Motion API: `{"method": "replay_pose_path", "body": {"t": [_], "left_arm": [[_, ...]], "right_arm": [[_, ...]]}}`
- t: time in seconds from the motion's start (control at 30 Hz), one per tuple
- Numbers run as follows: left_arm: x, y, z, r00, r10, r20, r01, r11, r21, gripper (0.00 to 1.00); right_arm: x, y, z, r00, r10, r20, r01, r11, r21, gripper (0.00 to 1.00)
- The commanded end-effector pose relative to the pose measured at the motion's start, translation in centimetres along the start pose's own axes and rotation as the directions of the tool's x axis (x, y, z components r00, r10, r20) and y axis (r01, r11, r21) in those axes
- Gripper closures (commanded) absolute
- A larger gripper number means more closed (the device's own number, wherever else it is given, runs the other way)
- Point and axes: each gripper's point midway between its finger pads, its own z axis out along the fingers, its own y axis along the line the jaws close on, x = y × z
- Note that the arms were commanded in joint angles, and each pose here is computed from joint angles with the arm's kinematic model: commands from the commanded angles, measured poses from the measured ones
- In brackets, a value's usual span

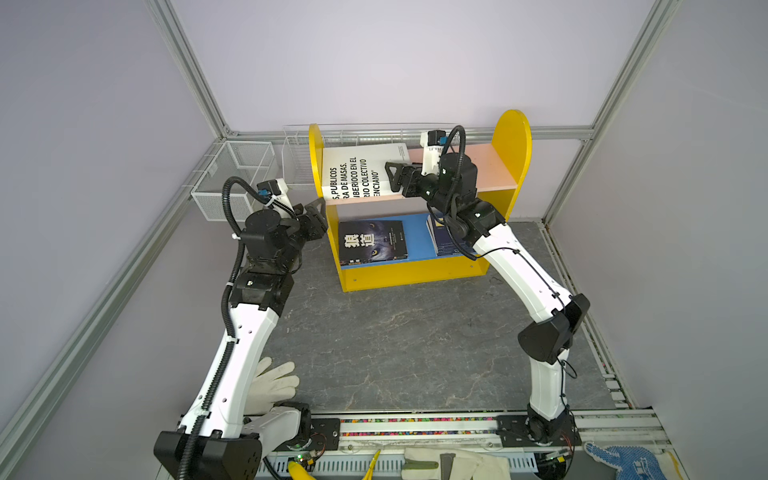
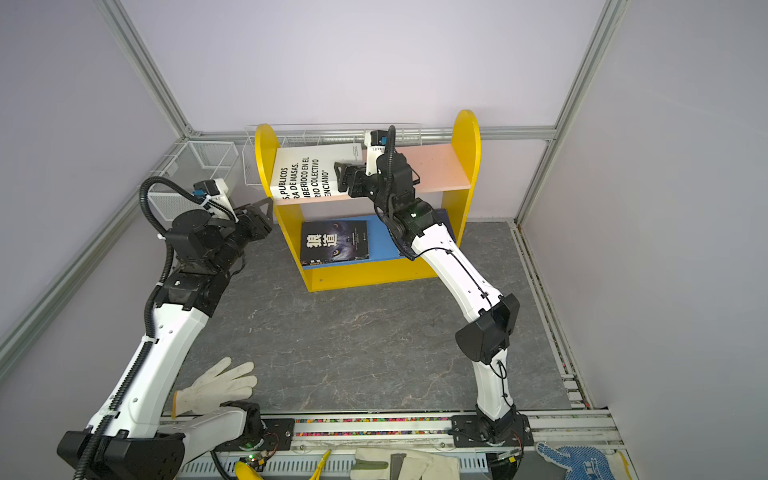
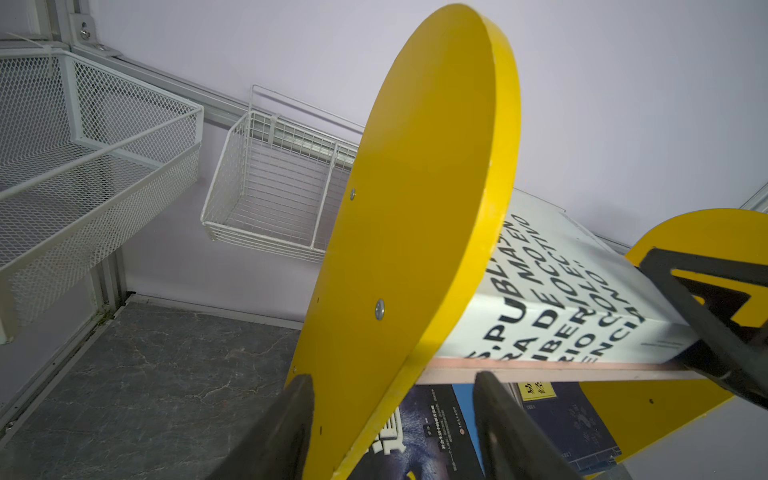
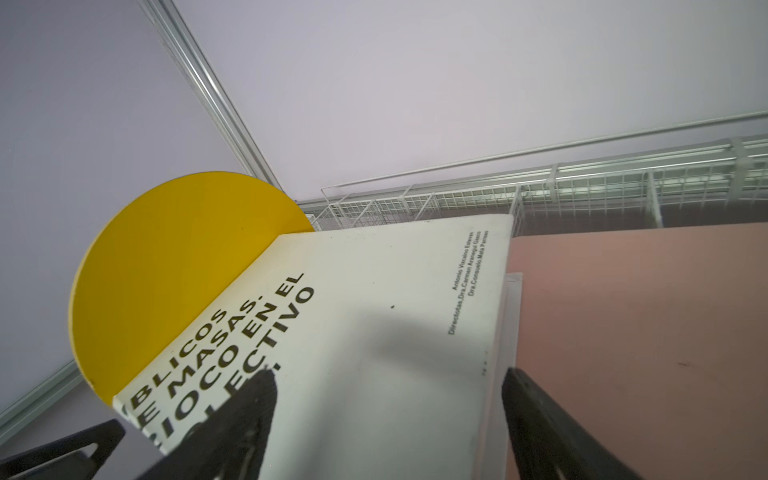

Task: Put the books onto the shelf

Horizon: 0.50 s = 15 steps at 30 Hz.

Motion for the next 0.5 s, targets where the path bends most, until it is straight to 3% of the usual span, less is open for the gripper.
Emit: {"method": "replay_pose_path", "body": {"t": [0.0, 0.13, 0.27, 0.47], "left_arm": [[-0.2, 0.1, -0.8, 1.000, -0.004, 0.006, 0.004, 1.000, -0.003, 0.37], [-0.3, 0.2, -1.8, 1.000, 0.000, 0.013, 0.000, 1.000, -0.015, 0.31], [0.0, 0.5, -3.8, 1.000, 0.015, 0.011, -0.014, 0.999, -0.032, 0.22], [4.3, 3.7, -6.5, 0.999, -0.020, -0.030, 0.015, 0.990, -0.141, 0.11]], "right_arm": [[0.0, -1.5, -1.5, 0.998, -0.044, -0.035, 0.047, 0.996, 0.080, 0.12], [-1.2, -1.1, -2.7, 0.998, -0.065, -0.013, 0.065, 0.996, 0.053, 0.12], [-1.9, 0.0, -5.6, 0.986, -0.166, -0.022, 0.166, 0.986, 0.009, 0.12], [-0.3, -2.8, -12.9, 0.955, -0.291, -0.065, 0.297, 0.948, 0.116, 0.12]]}}
